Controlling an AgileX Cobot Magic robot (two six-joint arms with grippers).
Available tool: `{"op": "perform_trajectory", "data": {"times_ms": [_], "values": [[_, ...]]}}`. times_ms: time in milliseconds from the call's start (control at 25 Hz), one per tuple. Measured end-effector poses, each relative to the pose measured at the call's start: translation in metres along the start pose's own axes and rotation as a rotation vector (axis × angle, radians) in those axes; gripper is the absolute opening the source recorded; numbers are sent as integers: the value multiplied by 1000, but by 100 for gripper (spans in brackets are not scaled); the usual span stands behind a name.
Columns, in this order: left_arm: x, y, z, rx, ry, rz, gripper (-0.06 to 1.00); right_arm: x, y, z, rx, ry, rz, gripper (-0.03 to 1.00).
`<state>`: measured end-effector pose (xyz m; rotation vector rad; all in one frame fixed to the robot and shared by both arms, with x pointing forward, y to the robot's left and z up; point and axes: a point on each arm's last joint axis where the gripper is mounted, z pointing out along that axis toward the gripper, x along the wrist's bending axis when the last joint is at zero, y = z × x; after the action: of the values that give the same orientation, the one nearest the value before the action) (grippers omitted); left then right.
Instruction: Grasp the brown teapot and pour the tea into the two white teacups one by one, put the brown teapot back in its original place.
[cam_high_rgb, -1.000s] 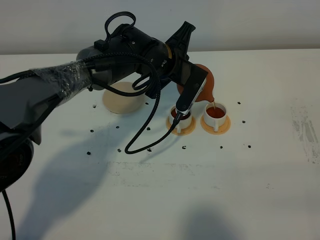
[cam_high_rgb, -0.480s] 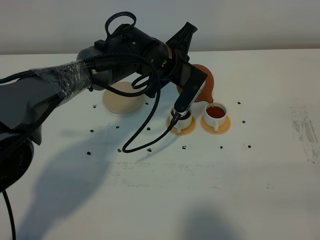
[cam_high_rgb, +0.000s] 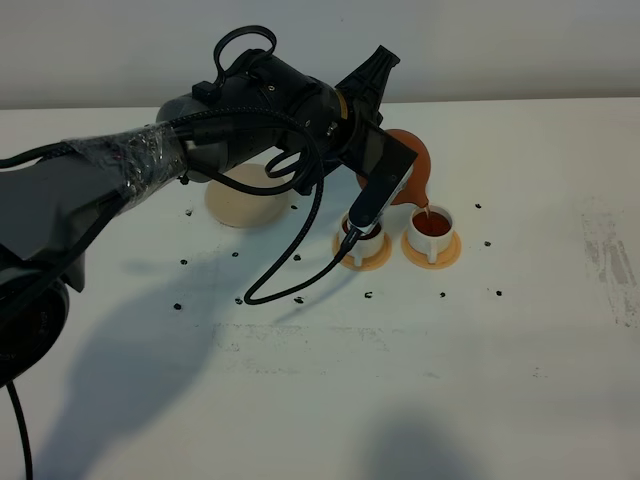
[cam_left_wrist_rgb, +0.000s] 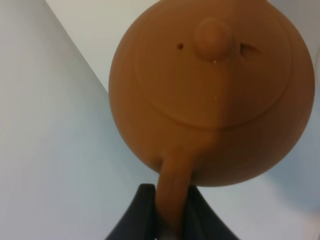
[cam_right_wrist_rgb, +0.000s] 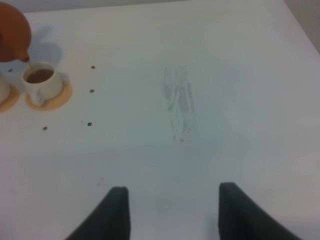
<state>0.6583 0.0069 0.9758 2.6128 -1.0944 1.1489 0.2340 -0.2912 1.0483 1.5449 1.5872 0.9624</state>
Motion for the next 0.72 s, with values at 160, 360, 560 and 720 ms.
{"op": "perform_trajectory", "data": {"times_ms": [160,360,560,720], "values": [[0,0,0,4,1,8,8,0,0,0,0,0,0,43],[0,0,0,4,1,24,8,0,0,0,0,0,0,43],[0,0,0,4,1,33,8,0,0,0,0,0,0,43],[0,0,0,4,1,34,8,0,0,0,0,0,0,43]]}}
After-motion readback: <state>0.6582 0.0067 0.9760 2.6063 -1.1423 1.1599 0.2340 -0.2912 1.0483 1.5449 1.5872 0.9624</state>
